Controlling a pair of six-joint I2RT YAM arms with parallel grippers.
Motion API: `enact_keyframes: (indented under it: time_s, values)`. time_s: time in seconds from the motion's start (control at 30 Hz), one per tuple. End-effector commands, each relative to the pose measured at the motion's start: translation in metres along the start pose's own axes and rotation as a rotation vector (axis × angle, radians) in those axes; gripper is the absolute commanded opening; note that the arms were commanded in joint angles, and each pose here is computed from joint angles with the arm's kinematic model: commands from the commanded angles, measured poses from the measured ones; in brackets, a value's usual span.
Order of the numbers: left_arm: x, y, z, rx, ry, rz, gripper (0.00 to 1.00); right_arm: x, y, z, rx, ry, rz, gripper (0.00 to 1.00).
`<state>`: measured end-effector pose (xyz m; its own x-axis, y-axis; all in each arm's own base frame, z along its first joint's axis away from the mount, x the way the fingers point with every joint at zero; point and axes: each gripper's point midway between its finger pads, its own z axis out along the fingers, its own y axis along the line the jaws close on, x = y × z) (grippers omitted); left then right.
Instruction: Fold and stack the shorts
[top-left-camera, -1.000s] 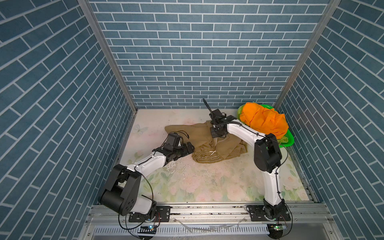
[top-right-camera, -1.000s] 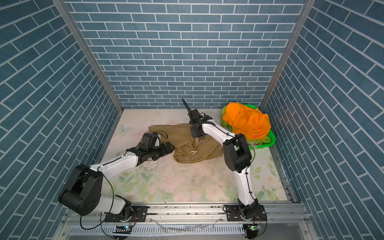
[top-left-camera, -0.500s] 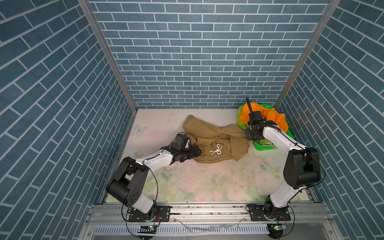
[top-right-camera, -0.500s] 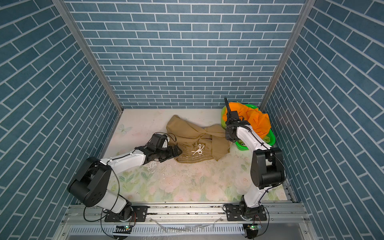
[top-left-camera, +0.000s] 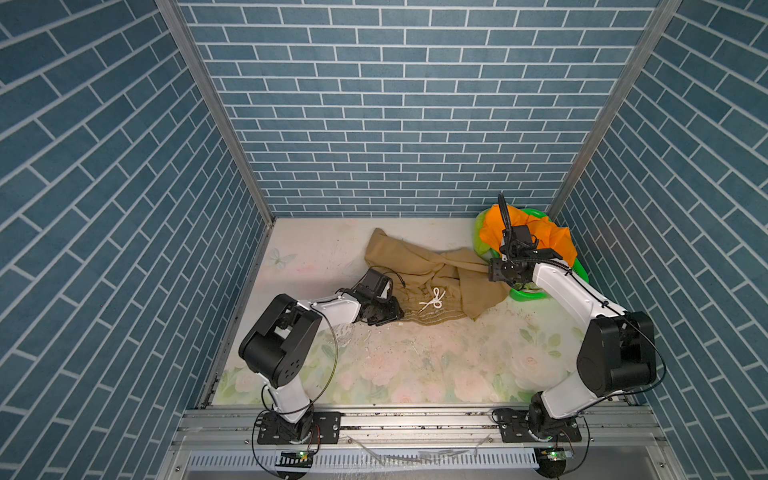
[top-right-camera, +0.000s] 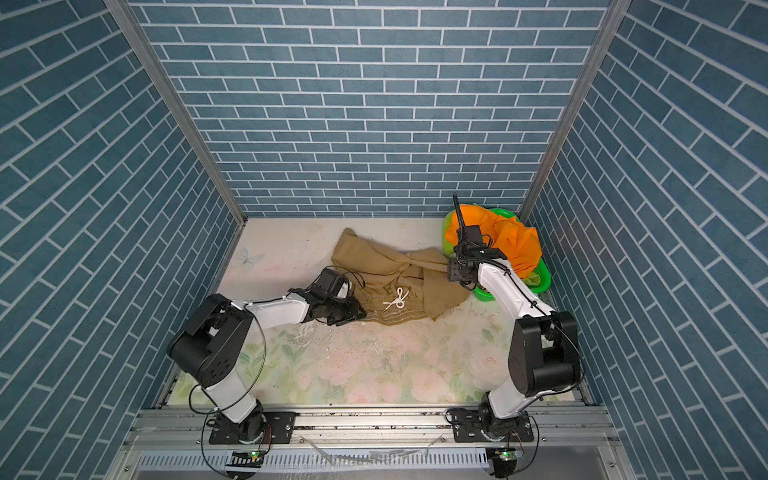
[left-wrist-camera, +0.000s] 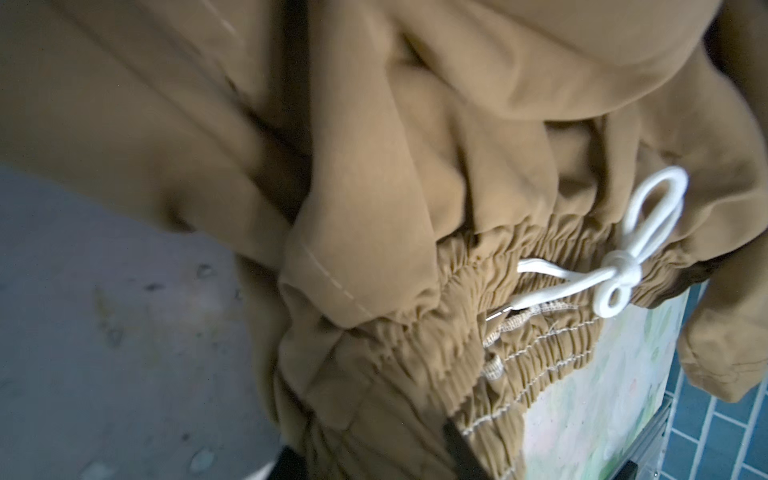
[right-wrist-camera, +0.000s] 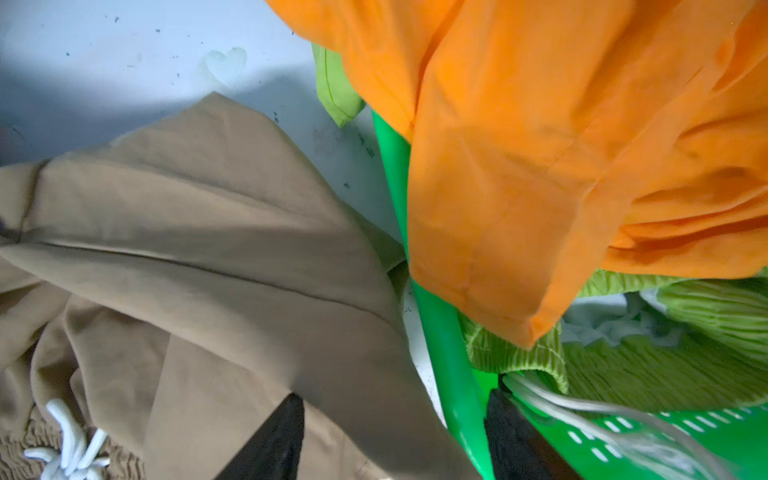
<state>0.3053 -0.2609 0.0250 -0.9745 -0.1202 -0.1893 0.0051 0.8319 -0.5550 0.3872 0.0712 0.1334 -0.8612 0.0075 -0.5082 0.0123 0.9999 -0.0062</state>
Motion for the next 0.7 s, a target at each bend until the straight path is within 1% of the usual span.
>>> enact_keyframes:
  time_s: [0.0,0.03,0.07,0.13,0.2,0.27,0.3,0.37,0.43,0.47,0.5,0.53,0.57,0.67]
  values:
    - [0.002,0.003,0.001,-0.054,0.066,0.075,0.06,-0.001,0.007,-0.009,-0.048,-0.026,0.034,0.71]
    - [-0.004,0.009,-0.005,-0.097,0.069,0.095,0.00,0.000,0.006,-0.009,-0.050,-0.024,0.036,0.71]
    - [-0.015,0.020,-0.015,-0.162,0.063,0.124,0.00,0.002,0.008,-0.010,-0.059,-0.024,0.035,0.71]
    - [-0.048,0.048,-0.045,-0.336,0.015,0.156,0.00,0.004,0.012,-0.010,-0.082,-0.025,0.038,0.72]
    - [-0.090,0.078,-0.079,-0.487,-0.090,0.131,0.00,0.007,0.020,-0.010,-0.120,-0.021,0.050,0.74]
    - [-0.129,0.094,-0.105,-0.605,-0.207,0.123,0.00,0.009,0.032,-0.008,-0.149,-0.018,0.049,0.76]
    - [-0.149,0.096,-0.113,-0.639,-0.252,0.132,0.00,0.011,0.041,-0.007,-0.163,-0.013,0.036,0.77]
    - [-0.182,0.098,-0.122,-0.663,-0.263,0.117,0.00,0.016,0.060,-0.007,-0.180,0.002,-0.007,0.79]
    - [-0.209,0.093,-0.133,-0.680,-0.262,0.117,0.05,0.021,0.077,-0.008,-0.188,0.017,-0.058,0.80]
    - [-0.221,0.086,-0.139,-0.679,-0.274,0.124,0.10,0.024,0.085,-0.008,-0.196,0.023,-0.080,0.82]
    - [-0.230,0.080,-0.145,-0.669,-0.283,0.125,0.20,0.025,0.092,-0.008,-0.206,0.027,-0.092,0.85]
    - [-0.233,0.074,-0.148,-0.648,-0.285,0.122,0.26,0.025,0.097,-0.008,-0.216,0.028,-0.097,0.87]
    - [-0.234,0.067,-0.148,-0.608,-0.285,0.123,0.31,0.023,0.100,-0.007,-0.225,0.028,-0.097,0.89]
    - [-0.221,0.060,-0.141,-0.528,-0.273,0.107,0.45,0.014,0.107,-0.005,-0.227,0.023,-0.103,0.96]
